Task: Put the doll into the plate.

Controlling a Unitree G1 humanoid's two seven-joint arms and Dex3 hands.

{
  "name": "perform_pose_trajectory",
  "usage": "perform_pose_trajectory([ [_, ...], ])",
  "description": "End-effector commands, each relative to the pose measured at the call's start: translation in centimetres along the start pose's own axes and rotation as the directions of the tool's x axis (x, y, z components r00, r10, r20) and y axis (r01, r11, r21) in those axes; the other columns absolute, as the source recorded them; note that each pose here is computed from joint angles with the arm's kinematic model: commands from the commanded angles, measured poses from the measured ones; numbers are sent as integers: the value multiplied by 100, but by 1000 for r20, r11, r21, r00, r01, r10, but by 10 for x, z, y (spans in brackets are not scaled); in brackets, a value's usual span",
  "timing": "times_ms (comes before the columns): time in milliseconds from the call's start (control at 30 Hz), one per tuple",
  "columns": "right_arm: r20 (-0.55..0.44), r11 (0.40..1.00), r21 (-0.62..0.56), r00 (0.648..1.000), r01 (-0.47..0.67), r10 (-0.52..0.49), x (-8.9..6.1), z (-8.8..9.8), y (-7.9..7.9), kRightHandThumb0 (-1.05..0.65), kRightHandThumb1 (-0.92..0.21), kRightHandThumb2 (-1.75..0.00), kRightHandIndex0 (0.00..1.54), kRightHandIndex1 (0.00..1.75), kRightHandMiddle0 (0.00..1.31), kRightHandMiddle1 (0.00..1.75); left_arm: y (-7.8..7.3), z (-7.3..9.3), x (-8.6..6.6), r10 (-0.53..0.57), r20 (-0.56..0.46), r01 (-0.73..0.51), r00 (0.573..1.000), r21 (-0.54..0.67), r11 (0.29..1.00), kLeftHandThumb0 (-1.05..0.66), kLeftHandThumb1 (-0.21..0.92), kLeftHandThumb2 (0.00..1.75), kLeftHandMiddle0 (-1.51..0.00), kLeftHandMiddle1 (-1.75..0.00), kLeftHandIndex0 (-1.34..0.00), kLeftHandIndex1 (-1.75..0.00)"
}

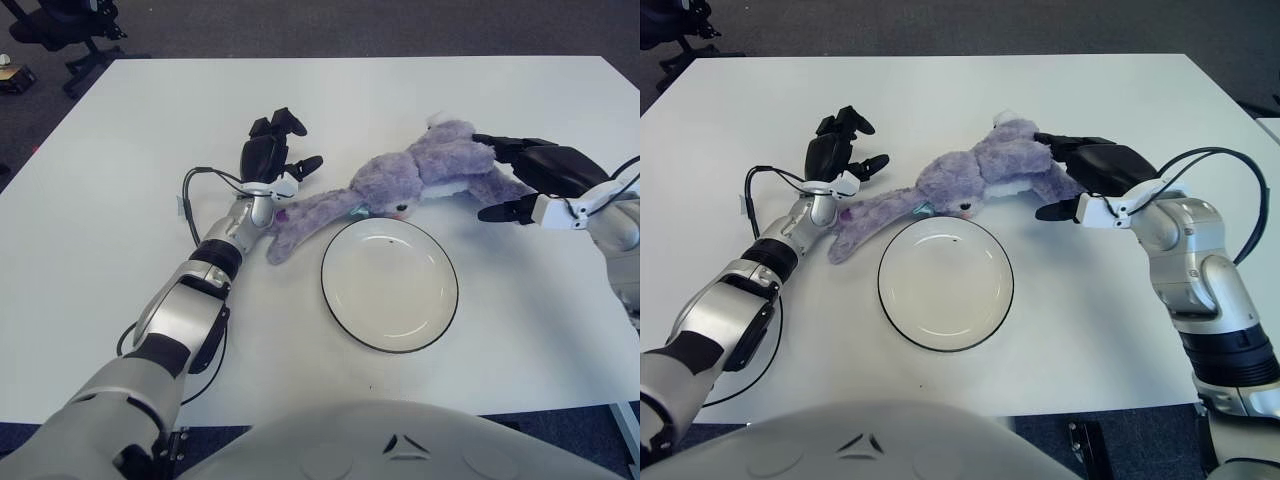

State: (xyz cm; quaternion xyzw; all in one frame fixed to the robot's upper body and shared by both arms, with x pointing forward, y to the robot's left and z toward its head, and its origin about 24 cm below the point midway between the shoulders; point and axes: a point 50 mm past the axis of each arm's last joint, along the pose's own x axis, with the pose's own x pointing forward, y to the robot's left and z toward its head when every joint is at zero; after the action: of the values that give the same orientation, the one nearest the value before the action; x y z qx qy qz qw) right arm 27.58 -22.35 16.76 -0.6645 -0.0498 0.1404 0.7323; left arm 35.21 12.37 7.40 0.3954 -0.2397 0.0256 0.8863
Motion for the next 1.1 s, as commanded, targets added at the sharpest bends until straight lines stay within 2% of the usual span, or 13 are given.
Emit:
perform_pose_trajectory([
  [0,-9,1000,-6,1000,26,-26,4,0,1,-78,-92,-29,11,0,14,0,1,-2,-1,1,1,-1,1000,11,1000,0,91,49,-24,-152,-19,-175],
  [233,-27,995,-10,994,102,-103,9,1,1,-77,-92,-29,10,0,15,1,1,-2,-1,0,3,0,1000,10,1000,0,91,49,-23,-153,-19,-175],
  [533,-36,991,2,990,136,-136,14,2,1,-72,-92,-26,11,0,17,1,0,-2,-2,-3,6,3,1000,13,1000,0,92,48,-23,-154,-18,-175],
  [767,-47,992,-26,991,126,-127,29,0,15,-69,-92,-24,12,1,18,2,0,-1,-2,-6,9,6,1000,15,1000,0,92,48,-23,-153,-18,-175],
  [1067,-72,987,-75,987,139,-145,39,-1,29,-66,-92,-24,15,2,20,2,0,-1,-2,-7,13,7,1000,15,1000,0,92,48,-22,-154,-18,-175],
])
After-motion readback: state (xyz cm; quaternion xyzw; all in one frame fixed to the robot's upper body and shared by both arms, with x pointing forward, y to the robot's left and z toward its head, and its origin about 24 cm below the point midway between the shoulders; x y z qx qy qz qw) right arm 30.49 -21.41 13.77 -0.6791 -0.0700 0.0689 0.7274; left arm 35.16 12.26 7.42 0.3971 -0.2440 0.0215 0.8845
